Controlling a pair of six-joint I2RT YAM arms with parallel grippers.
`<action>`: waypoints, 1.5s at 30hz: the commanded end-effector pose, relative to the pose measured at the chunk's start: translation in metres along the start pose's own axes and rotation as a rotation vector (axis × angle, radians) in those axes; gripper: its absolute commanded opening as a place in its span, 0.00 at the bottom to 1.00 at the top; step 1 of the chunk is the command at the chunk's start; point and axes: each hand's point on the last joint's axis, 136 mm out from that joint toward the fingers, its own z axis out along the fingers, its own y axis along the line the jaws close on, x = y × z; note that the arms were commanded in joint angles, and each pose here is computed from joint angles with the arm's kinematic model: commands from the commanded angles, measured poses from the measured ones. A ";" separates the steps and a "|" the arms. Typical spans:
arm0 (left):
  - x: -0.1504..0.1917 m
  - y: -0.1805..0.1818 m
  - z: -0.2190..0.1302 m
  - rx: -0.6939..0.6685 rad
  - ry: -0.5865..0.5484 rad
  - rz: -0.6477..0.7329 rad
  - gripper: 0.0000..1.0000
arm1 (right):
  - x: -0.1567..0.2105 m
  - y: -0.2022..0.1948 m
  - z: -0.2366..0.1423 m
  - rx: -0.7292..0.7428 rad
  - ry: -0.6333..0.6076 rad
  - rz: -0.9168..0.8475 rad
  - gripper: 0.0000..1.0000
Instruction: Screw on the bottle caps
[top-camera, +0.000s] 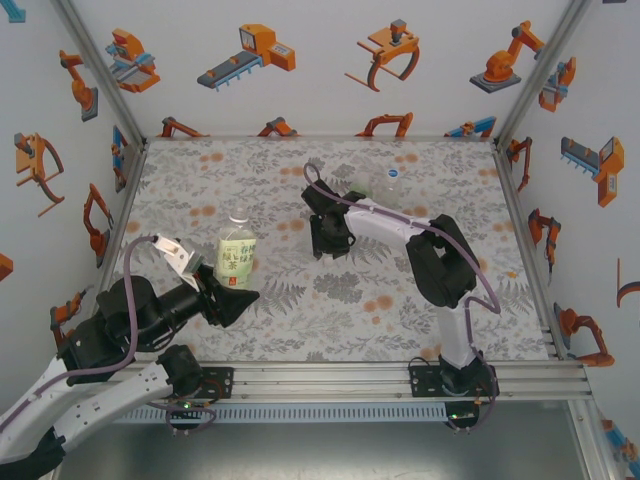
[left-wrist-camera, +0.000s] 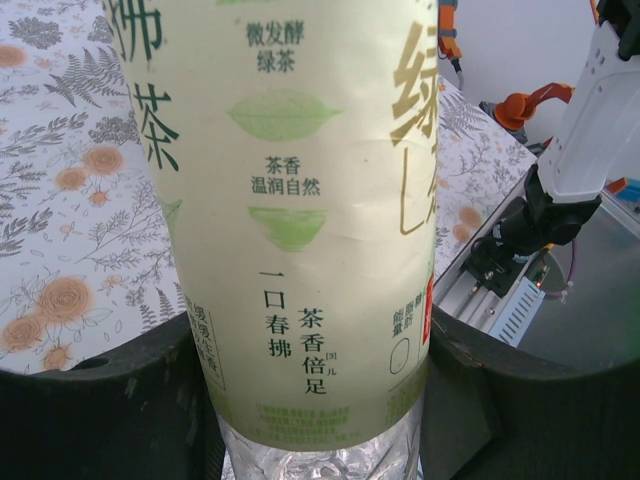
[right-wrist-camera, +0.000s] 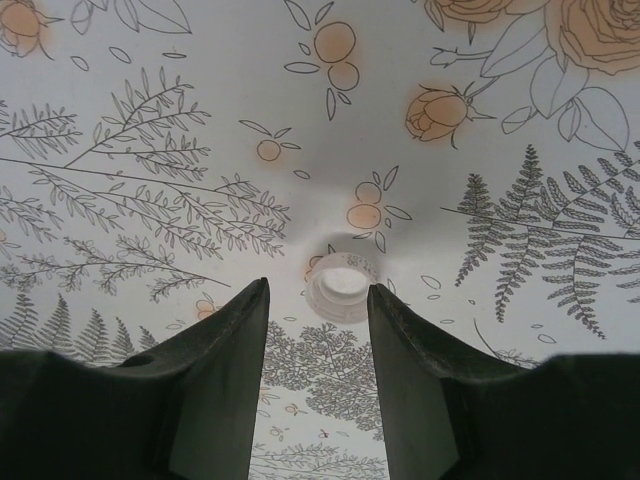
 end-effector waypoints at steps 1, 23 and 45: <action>0.002 0.001 0.000 -0.005 -0.001 -0.015 0.00 | 0.003 -0.010 0.000 0.041 0.018 -0.013 0.44; 0.002 0.003 0.000 -0.015 -0.003 -0.017 0.00 | 0.010 -0.006 0.013 0.019 0.055 -0.006 0.43; 0.004 0.003 0.005 -0.013 0.005 -0.018 0.00 | 0.026 0.006 0.010 -0.219 0.078 0.180 0.17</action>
